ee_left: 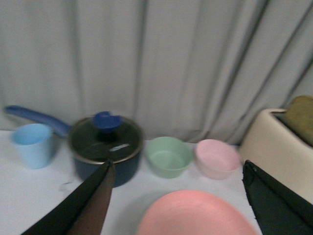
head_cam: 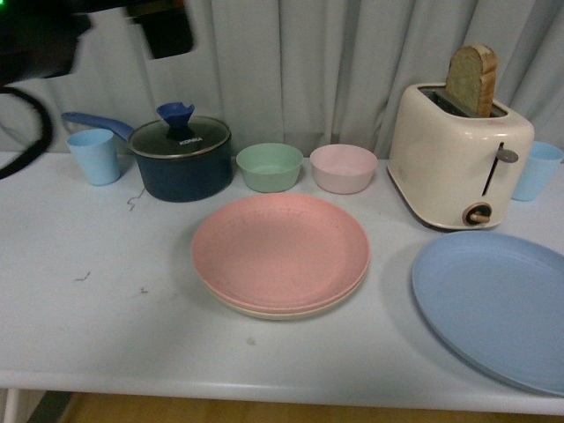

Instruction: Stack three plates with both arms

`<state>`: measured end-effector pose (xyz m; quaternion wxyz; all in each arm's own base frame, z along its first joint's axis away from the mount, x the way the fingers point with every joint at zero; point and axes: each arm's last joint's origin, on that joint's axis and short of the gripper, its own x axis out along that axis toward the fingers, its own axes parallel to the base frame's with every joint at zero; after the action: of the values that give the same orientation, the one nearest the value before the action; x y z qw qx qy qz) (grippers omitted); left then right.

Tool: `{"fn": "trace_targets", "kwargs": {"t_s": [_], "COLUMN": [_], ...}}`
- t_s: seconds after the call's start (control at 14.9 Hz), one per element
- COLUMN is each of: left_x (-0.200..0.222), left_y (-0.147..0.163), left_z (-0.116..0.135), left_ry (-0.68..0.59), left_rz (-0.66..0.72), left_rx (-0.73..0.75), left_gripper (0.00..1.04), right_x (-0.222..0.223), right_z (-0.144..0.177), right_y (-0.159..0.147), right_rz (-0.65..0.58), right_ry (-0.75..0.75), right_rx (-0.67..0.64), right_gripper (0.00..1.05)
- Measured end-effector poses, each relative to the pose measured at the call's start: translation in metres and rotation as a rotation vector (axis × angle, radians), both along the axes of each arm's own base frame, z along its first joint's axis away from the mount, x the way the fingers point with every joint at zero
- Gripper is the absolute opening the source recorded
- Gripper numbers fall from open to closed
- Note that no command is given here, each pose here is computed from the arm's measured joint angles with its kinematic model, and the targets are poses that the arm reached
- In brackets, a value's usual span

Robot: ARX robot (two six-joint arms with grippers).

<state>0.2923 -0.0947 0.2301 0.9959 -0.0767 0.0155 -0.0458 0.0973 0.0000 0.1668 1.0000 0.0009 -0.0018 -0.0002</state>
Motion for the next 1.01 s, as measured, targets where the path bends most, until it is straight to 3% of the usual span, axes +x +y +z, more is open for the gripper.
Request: {"fn": "trace_targets", "kwargs": {"t_s": [0.13, 0.4, 0.81, 1.01], "left_x": [-0.042, -0.088, -0.155, -0.161], "left_y": [0.037, 0.065, 0.095, 0.095], "left_z": [-0.001, -0.033, -0.066, -0.062], "left_ry": [-0.057, -0.019, -0.014, -0.04], "left_rz": [0.111, 0.092, 0.09, 0.092], "left_rx": [0.092, 0.138, 0.14, 0.139], "left_gripper": [0.56, 0.04, 0.02, 0.02], "right_x": [0.0, 0.0, 0.0, 0.0], "right_z": [0.0, 0.0, 0.0, 0.0], "right_y": [0.0, 0.0, 0.0, 0.0], "right_rz": [0.0, 0.0, 0.0, 0.0], "right_ry": [0.0, 0.0, 0.0, 0.0], "right_rx": [0.0, 0.0, 0.0, 0.0], "right_gripper": [0.98, 0.98, 0.98, 0.98]}}
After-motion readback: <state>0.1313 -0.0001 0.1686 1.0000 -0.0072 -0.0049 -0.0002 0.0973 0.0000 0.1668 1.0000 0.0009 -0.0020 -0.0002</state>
